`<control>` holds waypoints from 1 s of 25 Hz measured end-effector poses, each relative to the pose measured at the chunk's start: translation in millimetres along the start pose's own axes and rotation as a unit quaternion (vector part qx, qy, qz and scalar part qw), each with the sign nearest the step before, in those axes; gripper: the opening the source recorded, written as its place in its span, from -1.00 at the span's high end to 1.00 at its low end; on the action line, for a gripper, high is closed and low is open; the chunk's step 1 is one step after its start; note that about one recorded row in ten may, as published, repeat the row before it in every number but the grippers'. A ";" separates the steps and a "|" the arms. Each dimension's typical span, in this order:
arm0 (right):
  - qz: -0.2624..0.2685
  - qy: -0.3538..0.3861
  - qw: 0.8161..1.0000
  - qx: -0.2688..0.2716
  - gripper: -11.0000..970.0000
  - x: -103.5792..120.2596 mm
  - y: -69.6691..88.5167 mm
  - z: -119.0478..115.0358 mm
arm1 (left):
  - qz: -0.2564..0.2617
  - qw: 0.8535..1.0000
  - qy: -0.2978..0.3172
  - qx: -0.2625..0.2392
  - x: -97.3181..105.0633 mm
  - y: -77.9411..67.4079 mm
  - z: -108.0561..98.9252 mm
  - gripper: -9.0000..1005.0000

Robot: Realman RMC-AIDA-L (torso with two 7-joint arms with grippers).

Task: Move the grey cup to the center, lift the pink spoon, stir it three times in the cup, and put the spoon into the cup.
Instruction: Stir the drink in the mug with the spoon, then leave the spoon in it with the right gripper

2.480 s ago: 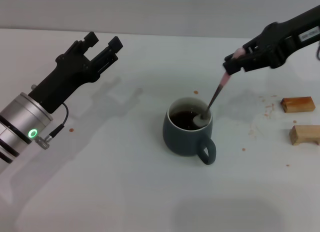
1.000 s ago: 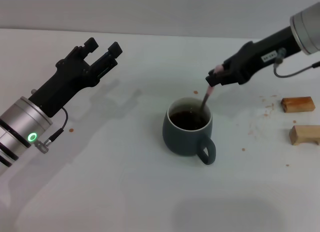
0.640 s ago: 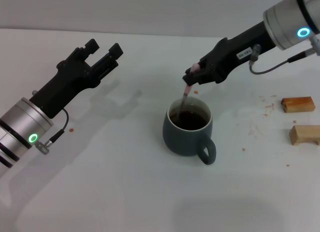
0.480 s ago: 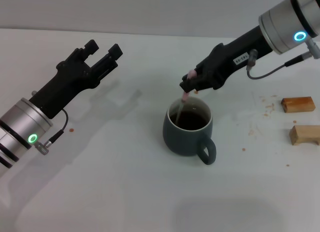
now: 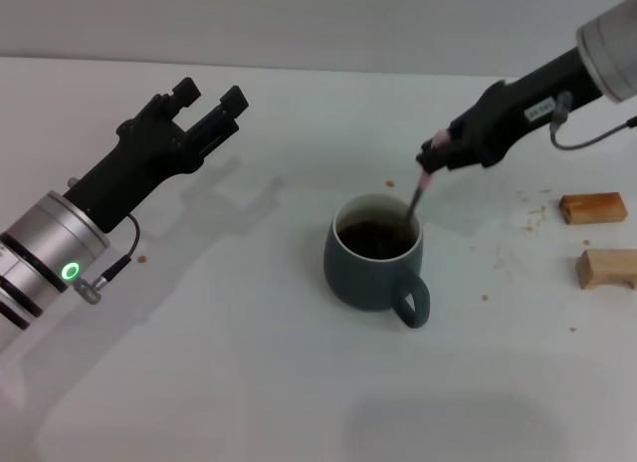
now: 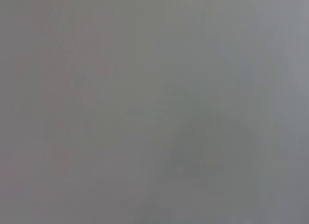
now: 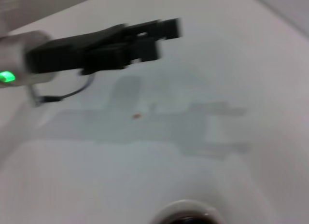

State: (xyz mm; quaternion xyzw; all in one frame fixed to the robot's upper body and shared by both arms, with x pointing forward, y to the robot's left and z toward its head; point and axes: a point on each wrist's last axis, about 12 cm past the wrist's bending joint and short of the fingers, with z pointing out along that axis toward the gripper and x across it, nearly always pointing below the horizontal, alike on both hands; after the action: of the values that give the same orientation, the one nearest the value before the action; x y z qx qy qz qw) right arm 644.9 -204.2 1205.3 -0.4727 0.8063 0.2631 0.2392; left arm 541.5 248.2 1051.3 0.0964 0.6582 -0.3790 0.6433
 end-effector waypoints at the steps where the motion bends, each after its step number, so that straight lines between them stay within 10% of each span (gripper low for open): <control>1: 0.002 -0.005 1.000 0.006 0.77 -0.5 -2.1 -1.4 | 0.000 1.000 0.001 0.000 0.3 -0.2 0.7 -0.65; 14: -0.049 -0.012 0.998 -0.028 0.77 -34.8 21.3 26.3 | 0.003 1.000 0.002 0.001 1.4 -2.0 4.7 -0.65; 25: -0.035 0.023 0.998 -0.050 0.77 -16.8 21.6 19.7 | 0.003 1.000 0.004 -0.001 1.3 -1.2 4.3 -0.65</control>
State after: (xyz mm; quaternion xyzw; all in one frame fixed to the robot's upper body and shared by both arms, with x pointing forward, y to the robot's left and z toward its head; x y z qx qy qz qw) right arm 635.8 -171.7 1205.5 -0.5174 0.7806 0.2835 0.2062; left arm 543.8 244.3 1051.0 0.0995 0.6604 -0.3762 0.6422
